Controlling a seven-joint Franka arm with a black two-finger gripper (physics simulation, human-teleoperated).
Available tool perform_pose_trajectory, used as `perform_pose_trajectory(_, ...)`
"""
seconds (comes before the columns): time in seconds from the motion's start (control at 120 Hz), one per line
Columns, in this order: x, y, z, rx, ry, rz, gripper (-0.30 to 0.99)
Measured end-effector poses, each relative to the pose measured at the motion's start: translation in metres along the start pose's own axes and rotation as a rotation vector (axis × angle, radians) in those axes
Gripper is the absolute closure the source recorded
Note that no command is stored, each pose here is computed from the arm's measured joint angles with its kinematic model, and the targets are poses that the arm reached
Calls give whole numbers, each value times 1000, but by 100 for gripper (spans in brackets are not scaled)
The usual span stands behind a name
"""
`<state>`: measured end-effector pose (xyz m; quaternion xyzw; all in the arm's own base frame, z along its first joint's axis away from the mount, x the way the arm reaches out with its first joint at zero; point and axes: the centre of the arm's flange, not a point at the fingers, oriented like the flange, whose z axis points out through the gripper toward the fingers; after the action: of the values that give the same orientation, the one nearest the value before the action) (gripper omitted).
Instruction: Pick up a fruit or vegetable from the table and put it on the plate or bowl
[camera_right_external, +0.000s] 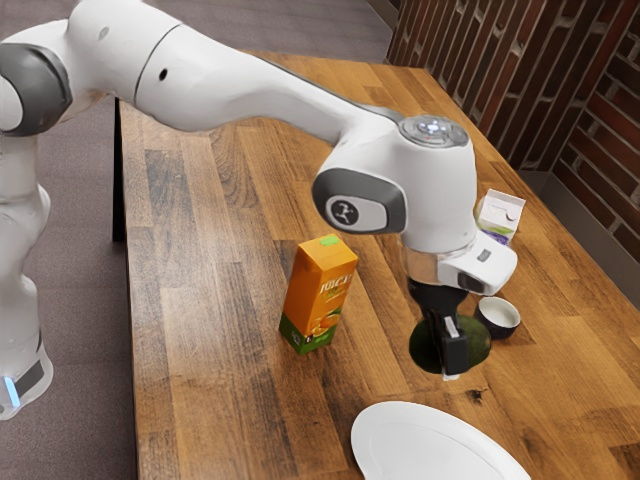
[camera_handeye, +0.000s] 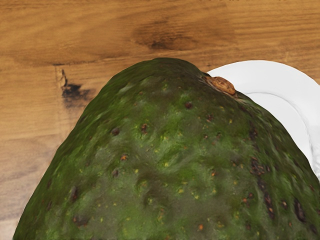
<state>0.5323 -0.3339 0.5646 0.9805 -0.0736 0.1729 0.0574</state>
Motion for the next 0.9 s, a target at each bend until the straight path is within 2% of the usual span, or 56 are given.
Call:
perform_pose_trajectory(0.175,-7,28,11,-26,-4,-40,29)
perform_pose_trajectory(0.5,5,43,46,-61,-9,-144,29)
perform_pose_trajectory(0.55,-2,57,51,-75,-18,-140,18)
perform_pose_trajectory(0.617,-6,65,52,-87,-20,-147,13)
perform_pose_trajectory(0.825,4,48,53,-77,0,-188,3)
perform_pose_trajectory(0.9,31,-14,54,-43,31,-328,2)
